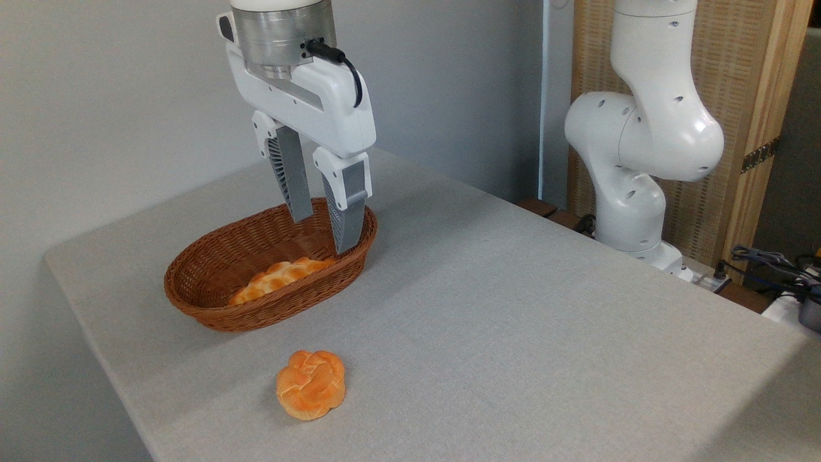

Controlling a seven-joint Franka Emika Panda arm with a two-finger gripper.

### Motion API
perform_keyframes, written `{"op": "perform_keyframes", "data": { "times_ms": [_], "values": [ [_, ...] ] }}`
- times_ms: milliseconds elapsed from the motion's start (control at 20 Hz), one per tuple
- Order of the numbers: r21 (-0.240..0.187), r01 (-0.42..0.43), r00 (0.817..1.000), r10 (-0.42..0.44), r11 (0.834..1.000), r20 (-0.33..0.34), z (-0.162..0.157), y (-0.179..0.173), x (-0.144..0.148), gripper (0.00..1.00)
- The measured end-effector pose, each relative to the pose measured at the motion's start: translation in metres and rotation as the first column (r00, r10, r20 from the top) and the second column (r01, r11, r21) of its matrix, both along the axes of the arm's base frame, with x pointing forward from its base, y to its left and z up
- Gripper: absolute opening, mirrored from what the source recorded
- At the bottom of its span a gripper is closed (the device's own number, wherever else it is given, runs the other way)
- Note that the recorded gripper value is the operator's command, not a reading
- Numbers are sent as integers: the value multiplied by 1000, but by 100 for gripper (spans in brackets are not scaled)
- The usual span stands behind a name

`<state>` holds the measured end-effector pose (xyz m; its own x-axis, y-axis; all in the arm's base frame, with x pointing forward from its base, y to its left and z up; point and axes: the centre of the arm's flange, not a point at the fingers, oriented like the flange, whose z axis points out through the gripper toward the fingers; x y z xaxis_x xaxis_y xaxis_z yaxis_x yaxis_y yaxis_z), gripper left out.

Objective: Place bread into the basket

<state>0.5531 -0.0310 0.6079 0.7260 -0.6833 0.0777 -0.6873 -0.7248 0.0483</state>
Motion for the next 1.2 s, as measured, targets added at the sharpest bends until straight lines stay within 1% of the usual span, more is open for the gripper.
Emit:
{"op": "perform_keyframes", "data": {
  "times_ms": [900, 950, 1100, 1200],
  "values": [
    [0, 6, 1000, -6, 1000, 6, 2, -4, -1, 100],
    [0, 7, 1000, -7, 1000, 12, 3, -4, 0, 100],
    [0, 25, 997, -25, 1000, 78, 5, -3, 7, 100],
    [5, 42, 993, -43, 999, 111, -5, -2, 14, 100]
  ]
}}
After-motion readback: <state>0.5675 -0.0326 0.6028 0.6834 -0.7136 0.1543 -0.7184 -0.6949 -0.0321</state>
